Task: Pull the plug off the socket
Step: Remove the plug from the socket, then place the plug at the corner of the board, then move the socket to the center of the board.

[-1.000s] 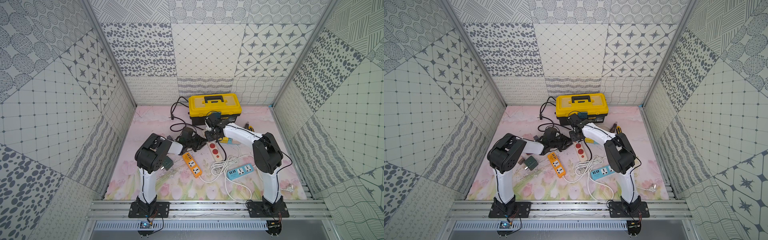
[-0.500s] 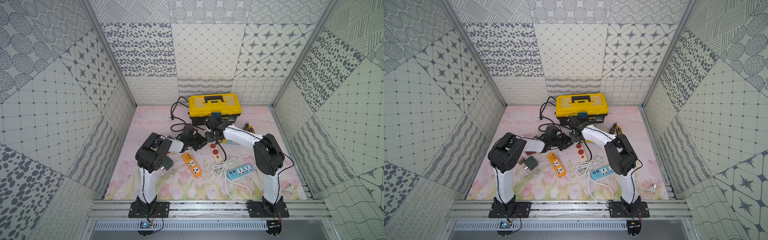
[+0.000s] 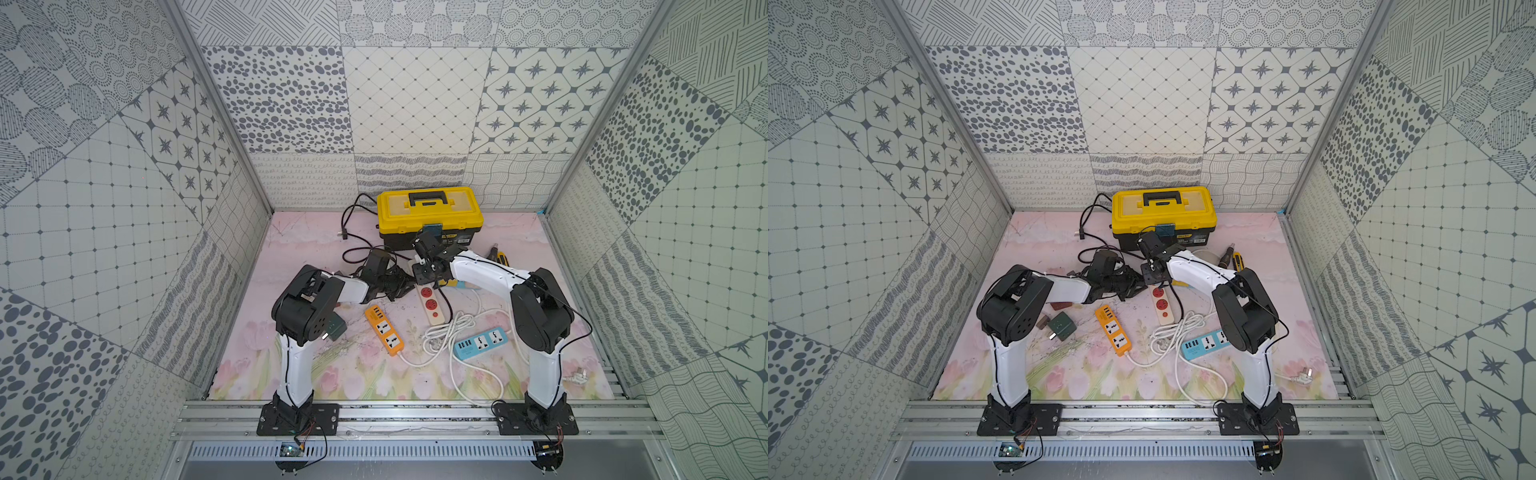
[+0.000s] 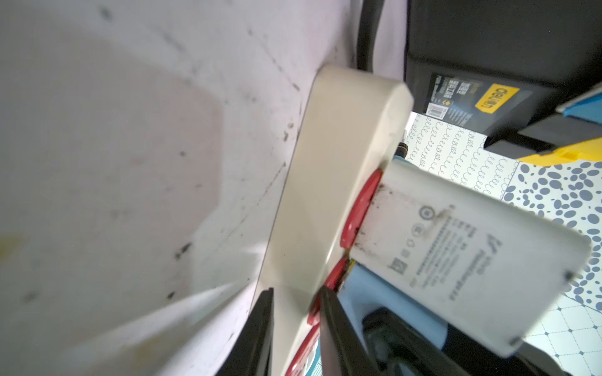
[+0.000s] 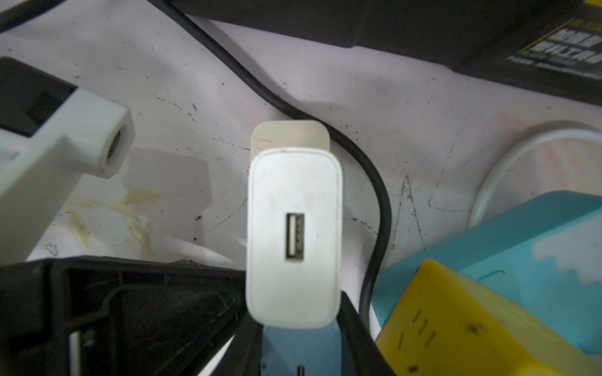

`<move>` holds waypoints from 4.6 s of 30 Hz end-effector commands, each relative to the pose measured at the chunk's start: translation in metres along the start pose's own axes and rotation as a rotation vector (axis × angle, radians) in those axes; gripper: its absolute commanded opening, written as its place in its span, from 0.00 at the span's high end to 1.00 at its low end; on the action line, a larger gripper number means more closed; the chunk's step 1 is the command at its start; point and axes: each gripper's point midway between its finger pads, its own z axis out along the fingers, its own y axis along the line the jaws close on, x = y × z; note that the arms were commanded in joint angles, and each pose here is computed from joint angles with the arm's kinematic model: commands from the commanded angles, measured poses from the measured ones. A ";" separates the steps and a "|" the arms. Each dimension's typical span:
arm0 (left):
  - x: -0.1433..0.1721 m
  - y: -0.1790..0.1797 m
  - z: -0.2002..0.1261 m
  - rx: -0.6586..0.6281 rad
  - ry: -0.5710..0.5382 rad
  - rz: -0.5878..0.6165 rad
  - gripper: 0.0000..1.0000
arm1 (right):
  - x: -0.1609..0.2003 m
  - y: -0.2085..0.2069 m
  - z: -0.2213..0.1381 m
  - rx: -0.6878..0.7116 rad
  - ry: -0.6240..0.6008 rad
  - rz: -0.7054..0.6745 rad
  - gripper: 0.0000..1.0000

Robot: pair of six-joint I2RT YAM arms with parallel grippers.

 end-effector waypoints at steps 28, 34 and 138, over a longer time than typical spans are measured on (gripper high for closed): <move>0.035 -0.050 -0.122 0.057 -0.123 0.566 0.63 | -0.012 -0.006 -0.164 -0.527 -0.486 0.193 0.77; 0.035 -0.044 -0.198 0.015 -0.373 0.709 0.55 | -0.014 0.022 -0.171 -0.828 -0.527 0.250 0.77; 0.069 -0.087 -0.129 0.131 -0.178 0.562 0.11 | 0.093 -0.023 -0.051 -0.564 -0.260 0.386 0.43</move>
